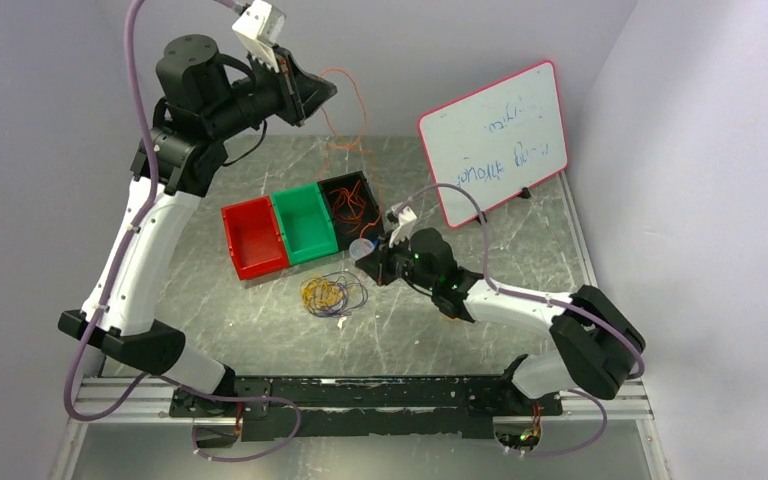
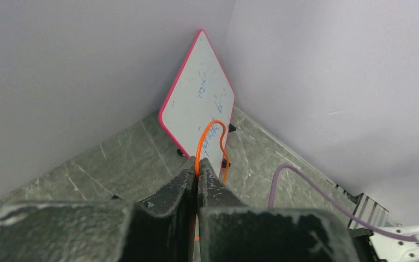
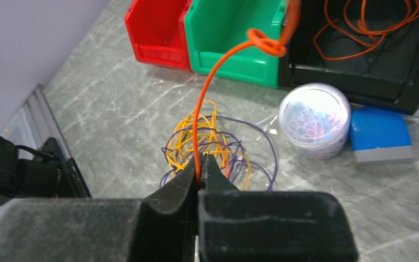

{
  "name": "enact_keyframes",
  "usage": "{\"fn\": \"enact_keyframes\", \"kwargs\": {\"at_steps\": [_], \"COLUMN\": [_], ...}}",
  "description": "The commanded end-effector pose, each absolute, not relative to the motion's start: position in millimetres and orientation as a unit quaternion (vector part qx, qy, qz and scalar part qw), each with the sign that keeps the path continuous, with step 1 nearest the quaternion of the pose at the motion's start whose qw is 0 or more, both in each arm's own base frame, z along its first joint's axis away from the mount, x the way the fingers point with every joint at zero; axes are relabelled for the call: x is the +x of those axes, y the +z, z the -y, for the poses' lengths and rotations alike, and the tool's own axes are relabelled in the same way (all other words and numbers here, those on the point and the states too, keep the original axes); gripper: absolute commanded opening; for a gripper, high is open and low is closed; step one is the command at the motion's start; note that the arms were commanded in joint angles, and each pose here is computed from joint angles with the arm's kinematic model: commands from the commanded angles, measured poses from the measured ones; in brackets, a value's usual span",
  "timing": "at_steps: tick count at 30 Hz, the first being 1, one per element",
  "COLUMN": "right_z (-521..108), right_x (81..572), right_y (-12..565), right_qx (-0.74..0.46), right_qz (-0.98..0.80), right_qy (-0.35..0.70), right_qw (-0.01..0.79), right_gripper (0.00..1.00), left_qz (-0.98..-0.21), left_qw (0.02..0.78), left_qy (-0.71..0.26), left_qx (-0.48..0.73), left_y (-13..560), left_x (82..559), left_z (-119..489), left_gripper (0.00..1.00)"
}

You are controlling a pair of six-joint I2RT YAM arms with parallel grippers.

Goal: Untangle the cables

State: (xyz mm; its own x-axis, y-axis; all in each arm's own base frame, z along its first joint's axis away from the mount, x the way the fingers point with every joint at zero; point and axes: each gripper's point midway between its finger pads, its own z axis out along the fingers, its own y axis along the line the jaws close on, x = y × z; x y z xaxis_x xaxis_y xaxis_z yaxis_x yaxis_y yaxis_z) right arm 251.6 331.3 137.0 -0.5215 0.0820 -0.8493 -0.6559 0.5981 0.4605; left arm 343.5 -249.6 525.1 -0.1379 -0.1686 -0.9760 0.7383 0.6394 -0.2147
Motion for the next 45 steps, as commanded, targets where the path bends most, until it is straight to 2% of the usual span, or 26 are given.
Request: {"fn": "enact_keyframes", "kwargs": {"at_steps": [1,10,14,18,23,27,34,38,45], "right_z": [-306,-301,-294,-284,-280,-283,-264,-265,-263], "right_x": [237,216,222,245,273,287,301,307,305], "right_y": [106,102,117,154,197,217,223,245,244], "right_qx": [-0.245,-0.28,-0.253,-0.193,-0.15,-0.163,-0.163,-0.154,-0.152], "right_qz": [-0.834,-0.848,-0.845,-0.839,-0.822,-0.815,-0.822,-0.808,-0.809], "right_qy": [0.314,0.311,0.305,0.309,0.349,0.354,0.311,0.317,0.315], "right_qw": [0.383,0.327,0.358,0.404,0.424,0.428,0.449,0.471,0.473], "right_gripper": [0.0,0.0,0.0,0.0,0.0,0.0,0.0,0.0,0.0], "left_qz": [-0.661,-0.696,-0.71,-0.725,-0.743,-0.755,-0.761,-0.757,-0.756], "left_qw": [0.631,0.605,0.595,0.567,0.531,0.509,0.492,0.488,0.483], "left_qy": [-0.349,-0.34,-0.331,-0.337,-0.345,-0.345,-0.354,-0.364,-0.373], "left_qx": [0.206,0.187,0.179,0.197,0.218,0.228,0.231,0.235,0.239], "left_y": [516,466,446,418,385,361,334,322,297], "left_x": [347,351,353,356,363,373,391,403,429], "left_z": [241,238,235,243,255,260,266,275,285], "left_gripper": [0.07,0.07,0.07,0.07,0.07,0.07,0.07,0.07,0.07]}}
